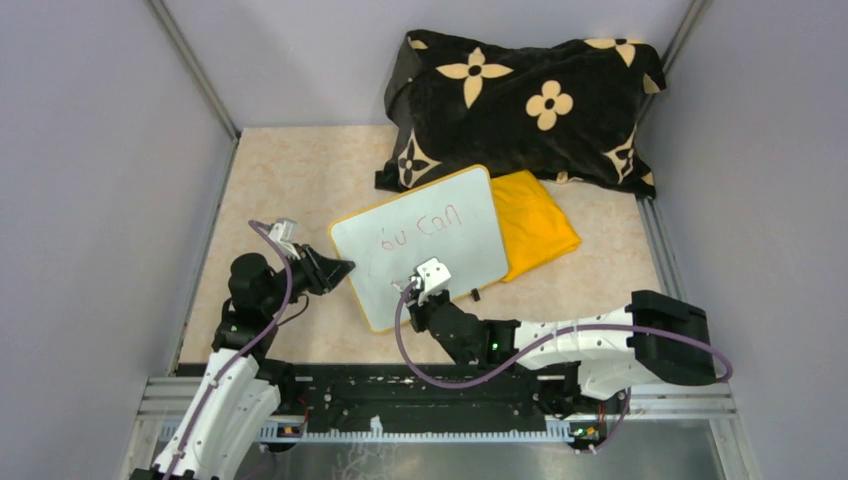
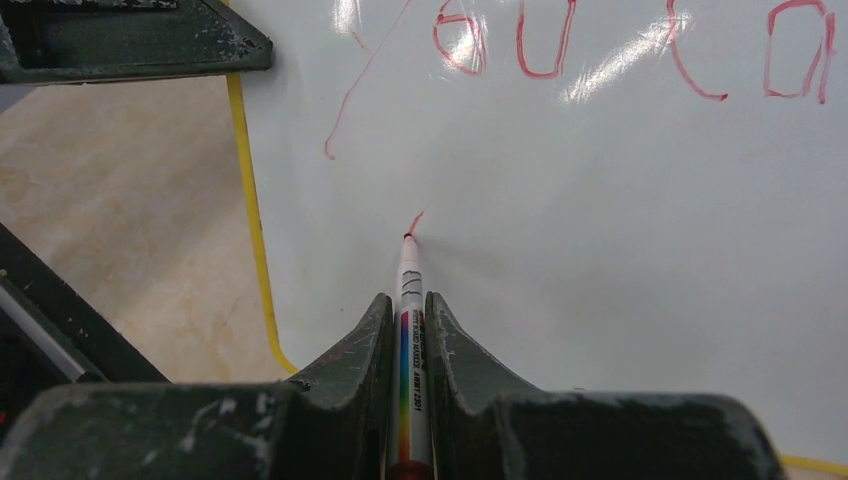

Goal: Write a sentence on the whiteboard

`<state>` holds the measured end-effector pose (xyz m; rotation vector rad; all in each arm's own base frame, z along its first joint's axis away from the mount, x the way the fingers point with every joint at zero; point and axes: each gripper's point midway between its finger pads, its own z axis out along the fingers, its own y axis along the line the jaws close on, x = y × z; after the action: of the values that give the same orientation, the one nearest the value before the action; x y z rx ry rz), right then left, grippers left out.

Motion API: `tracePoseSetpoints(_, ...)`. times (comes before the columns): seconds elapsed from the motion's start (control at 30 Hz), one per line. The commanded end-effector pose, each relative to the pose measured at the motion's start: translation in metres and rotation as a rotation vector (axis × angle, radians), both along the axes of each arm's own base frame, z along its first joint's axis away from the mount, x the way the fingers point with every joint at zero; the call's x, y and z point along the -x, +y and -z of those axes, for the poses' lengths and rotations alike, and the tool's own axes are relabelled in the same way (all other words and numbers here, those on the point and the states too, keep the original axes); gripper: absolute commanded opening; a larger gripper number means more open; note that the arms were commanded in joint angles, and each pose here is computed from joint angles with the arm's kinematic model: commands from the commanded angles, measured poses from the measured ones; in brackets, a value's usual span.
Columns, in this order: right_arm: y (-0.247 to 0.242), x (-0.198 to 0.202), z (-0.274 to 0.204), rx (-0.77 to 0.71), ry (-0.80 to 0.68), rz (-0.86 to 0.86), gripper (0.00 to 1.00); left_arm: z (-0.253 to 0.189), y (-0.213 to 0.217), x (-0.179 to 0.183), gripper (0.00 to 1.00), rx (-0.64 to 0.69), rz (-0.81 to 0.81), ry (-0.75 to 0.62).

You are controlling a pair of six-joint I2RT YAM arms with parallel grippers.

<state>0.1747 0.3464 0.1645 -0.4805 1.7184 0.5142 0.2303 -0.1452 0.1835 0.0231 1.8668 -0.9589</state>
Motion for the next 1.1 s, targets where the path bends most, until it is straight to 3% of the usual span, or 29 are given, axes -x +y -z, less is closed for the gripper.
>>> tracePoseSetpoints(0.0, 0.001, -0.002, -0.001, -0.015, 0.035, 0.011, 0.0, -0.004, -0.002, 0.001, 0.34, 0.007, 0.016, -0.028)
tracePoseSetpoints(0.8, -0.012, 0.017, 0.031, 0.022, 0.122, -0.017, 0.0, -0.004, -0.002, 0.002, 0.34, 0.007, 0.021, -0.027)
tracePoseSetpoints(1.07, -0.004, 0.013, 0.016, -0.002, 0.09, -0.021, 0.0, -0.004, -0.003, 0.002, 0.34, 0.007, 0.024, -0.024)
